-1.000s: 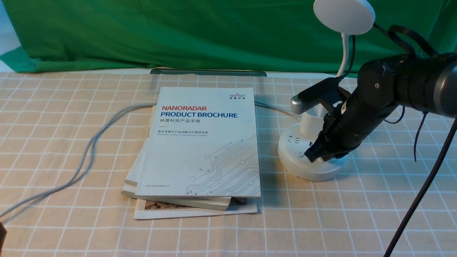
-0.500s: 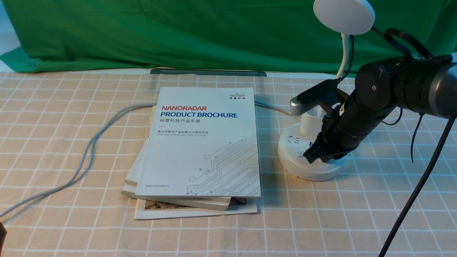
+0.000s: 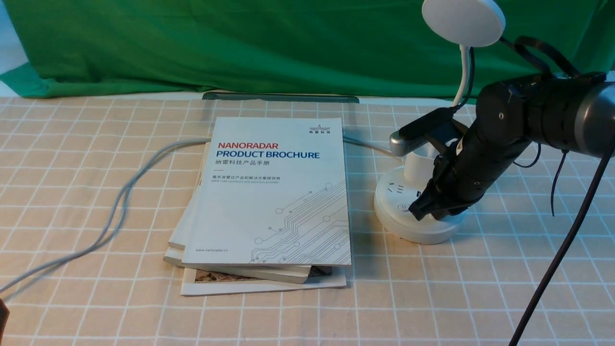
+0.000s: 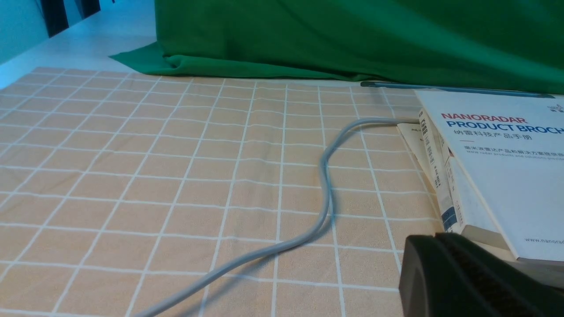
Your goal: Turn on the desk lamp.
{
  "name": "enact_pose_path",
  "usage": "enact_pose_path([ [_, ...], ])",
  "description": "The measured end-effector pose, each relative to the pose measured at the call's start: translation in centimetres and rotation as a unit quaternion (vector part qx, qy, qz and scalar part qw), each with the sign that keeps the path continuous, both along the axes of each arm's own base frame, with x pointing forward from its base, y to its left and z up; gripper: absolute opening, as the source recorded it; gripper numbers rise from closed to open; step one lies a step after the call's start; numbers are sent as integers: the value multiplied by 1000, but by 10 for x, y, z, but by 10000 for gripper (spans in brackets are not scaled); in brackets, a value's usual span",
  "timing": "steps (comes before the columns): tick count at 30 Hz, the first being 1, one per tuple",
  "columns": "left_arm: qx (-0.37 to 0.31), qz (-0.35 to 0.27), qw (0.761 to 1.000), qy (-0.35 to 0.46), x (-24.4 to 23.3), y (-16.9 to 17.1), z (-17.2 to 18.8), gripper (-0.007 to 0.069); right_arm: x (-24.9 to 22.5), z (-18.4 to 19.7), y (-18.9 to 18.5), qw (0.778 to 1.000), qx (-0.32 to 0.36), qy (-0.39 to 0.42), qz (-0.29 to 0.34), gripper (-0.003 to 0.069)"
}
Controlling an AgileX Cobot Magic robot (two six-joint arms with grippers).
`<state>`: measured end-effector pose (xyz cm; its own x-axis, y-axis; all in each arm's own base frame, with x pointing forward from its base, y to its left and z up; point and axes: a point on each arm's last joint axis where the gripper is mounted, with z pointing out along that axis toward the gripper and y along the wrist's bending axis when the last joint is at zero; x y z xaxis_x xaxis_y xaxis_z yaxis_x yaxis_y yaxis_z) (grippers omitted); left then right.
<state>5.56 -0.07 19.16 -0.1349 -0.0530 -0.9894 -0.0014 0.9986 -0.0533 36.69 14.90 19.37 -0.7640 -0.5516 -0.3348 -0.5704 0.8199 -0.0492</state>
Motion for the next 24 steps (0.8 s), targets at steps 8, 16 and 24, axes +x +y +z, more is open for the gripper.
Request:
enact_pose_path([
  [8, 0, 0, 1000, 0, 0, 0, 0, 21, -43, 104, -19, 990, 55, -131, -28, 32],
  [16, 0, 0, 1000, 0, 0, 0, 0, 21, -153, 131, -63, 957, 139, -244, -72, 36],
  [24, 0, 0, 1000, 0, 0, 0, 0, 21, -239, 139, -97, 887, 225, -397, -75, 39],
])
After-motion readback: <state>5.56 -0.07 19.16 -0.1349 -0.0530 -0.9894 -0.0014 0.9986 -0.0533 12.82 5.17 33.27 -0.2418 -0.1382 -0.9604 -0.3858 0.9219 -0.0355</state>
